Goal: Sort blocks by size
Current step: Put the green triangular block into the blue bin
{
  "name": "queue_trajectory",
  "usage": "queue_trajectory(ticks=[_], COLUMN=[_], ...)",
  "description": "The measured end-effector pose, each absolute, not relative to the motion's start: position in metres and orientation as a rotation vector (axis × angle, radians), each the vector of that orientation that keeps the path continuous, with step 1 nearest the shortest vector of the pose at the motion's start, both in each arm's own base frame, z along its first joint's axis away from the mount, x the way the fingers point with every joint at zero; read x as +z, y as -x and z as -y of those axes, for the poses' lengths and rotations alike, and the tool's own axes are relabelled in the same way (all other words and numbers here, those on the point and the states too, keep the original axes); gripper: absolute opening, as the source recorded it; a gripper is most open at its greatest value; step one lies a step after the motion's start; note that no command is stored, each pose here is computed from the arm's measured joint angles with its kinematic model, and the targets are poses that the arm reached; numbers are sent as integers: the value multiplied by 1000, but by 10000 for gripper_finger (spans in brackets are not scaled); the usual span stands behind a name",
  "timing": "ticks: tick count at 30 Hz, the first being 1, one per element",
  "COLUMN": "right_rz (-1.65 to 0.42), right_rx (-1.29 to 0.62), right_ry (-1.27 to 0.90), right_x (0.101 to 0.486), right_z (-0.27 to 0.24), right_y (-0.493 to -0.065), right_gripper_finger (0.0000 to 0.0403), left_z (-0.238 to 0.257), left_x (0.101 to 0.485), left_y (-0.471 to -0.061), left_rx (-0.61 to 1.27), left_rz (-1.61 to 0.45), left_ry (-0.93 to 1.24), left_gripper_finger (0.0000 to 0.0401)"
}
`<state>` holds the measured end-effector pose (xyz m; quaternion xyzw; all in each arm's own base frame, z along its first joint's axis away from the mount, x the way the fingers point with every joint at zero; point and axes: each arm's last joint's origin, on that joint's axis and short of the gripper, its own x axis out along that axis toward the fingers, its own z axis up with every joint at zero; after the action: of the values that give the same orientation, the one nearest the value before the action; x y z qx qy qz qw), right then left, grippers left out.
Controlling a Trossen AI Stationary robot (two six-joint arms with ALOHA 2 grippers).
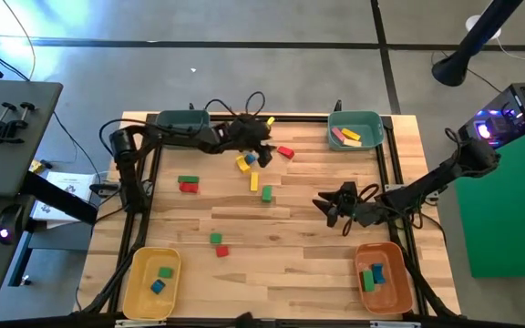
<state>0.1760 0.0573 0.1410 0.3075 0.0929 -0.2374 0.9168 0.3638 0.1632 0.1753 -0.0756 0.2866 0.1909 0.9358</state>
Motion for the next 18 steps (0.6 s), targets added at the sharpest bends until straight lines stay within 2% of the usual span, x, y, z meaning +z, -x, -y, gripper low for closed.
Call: queue_trajectory(ticks=[5,9,14,18], right_rz=[-175,-184,-188,-181], right_rx=[-512,-496,-469,-458], right_ry=[-647,-668,-666,-653], right_x=[142,142,144,145], right_z=[-51,-47,-46,-46], right_y=[-178,-181,-183,-184], right_gripper_finger=[209,209,209,209], left_z=[-170,-175,-169,-161], left_x=[172,160,169,167], left_y=[-385,-405,-424,-429], left_rx=[329,308,344,390], left_rz=[-582,-669,-747,-768], left_ry=[221,212,148,196], left_gripper_finger=[200,200,200,200])
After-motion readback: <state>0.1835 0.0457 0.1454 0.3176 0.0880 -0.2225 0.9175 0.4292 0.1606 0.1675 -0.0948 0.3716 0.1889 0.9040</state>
